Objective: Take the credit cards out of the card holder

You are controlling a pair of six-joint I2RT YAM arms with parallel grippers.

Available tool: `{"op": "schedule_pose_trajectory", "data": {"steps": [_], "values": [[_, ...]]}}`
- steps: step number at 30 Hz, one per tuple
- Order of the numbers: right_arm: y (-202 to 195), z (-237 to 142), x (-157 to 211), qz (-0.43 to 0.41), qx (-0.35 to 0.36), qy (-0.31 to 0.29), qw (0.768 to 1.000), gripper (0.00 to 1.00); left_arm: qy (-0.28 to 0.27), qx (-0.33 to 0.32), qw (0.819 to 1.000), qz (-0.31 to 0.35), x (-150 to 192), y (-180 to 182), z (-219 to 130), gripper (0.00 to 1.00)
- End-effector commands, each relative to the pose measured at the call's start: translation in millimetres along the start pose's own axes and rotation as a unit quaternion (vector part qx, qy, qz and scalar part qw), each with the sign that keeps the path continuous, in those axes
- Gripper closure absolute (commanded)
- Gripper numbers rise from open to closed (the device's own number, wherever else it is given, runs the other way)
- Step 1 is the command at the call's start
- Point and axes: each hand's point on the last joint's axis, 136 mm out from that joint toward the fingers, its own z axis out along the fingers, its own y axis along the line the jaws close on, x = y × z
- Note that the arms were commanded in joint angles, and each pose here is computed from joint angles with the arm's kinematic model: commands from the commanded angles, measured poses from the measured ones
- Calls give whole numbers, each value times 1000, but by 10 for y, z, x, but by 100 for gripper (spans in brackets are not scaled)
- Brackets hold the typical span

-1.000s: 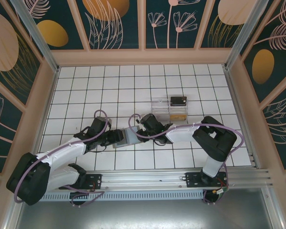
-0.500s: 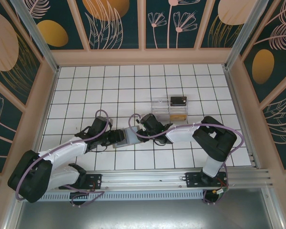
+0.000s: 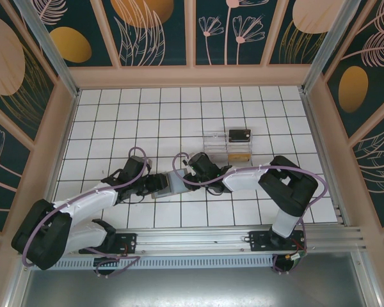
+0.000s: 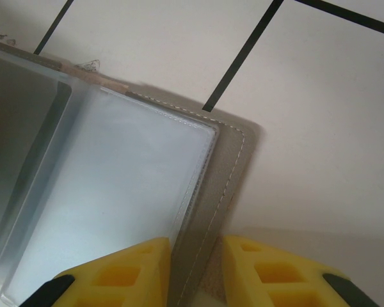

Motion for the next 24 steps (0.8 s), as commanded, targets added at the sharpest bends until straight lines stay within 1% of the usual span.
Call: {"op": "schedule_pose_trajectory", "data": {"steps": [1,5,8,12,17,24], "values": [[-89,110,365,3,17,59,998,70,0,38,999,5,-22,-160,8,40],[-92,109,362,3,18,59,998,70,4,53,999,5,-25,-221,25,39],[-96,108,374,3,18,60,998,70,7,52,999,2,-21,-216,40,39],[-103,104,385,5,19,61,998,70,0,36,999,5,-31,-167,-4,39],[-95,116,383,4,17,61,998,70,-21,-12,1000,8,-63,1,-108,39],[-89,123,377,4,16,61,998,70,-8,-11,1000,3,-20,23,-39,39]]}}
